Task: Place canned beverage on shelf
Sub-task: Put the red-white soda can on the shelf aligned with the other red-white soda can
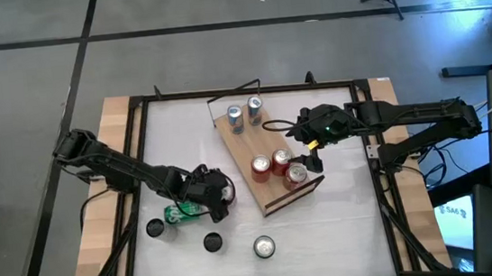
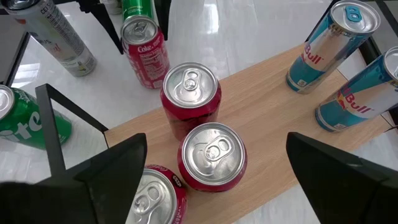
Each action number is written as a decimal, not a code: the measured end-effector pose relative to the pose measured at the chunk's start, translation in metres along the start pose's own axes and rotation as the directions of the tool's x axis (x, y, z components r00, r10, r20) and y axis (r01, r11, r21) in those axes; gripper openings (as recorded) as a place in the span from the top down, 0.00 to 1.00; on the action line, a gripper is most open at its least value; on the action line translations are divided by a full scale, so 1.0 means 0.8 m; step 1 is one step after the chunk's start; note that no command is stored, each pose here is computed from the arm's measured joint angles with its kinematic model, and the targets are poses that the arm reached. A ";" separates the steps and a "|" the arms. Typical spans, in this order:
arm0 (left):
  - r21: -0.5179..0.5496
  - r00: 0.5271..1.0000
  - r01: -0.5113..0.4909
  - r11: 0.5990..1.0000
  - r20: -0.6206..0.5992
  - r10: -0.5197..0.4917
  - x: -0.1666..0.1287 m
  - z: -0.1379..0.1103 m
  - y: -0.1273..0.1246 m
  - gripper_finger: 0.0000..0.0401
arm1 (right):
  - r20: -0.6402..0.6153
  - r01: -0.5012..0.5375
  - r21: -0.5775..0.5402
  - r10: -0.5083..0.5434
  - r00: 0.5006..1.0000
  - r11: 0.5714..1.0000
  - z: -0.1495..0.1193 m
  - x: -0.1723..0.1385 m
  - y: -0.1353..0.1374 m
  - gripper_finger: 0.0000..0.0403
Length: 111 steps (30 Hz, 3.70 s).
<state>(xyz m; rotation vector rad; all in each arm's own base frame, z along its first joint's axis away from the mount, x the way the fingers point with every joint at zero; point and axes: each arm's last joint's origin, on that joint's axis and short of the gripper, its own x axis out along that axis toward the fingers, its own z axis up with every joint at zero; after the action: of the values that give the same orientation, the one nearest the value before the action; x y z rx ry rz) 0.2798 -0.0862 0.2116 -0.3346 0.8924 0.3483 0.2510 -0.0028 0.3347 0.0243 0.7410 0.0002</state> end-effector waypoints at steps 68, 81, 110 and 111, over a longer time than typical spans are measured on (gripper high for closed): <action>0.277 0.956 0.233 0.932 0.110 -0.272 0.028 0.098 -0.015 0.30 | 0.008 0.000 0.000 0.000 1.000 1.000 0.001 0.000 0.000 0.06; 0.271 0.958 0.205 0.941 0.141 -0.249 0.033 0.100 -0.016 0.27 | 0.008 0.000 0.000 0.000 1.000 1.000 0.001 0.000 0.000 0.06; 0.268 0.957 0.188 0.945 0.166 -0.238 0.034 0.102 -0.016 0.20 | 0.008 0.000 0.000 0.000 1.000 1.000 0.001 0.000 0.000 0.06; 0.268 0.957 0.188 0.945 0.166 -0.238 0.034 0.102 -0.016 0.20 | 0.008 0.000 0.000 0.000 1.000 1.000 0.001 0.000 0.000 0.06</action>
<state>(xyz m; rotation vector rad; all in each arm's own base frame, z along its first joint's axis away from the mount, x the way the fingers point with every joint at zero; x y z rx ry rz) 0.3573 -0.0590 0.2394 -0.1582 0.6879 0.0633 0.2515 -0.0028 0.3353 0.0242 0.7329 0.0003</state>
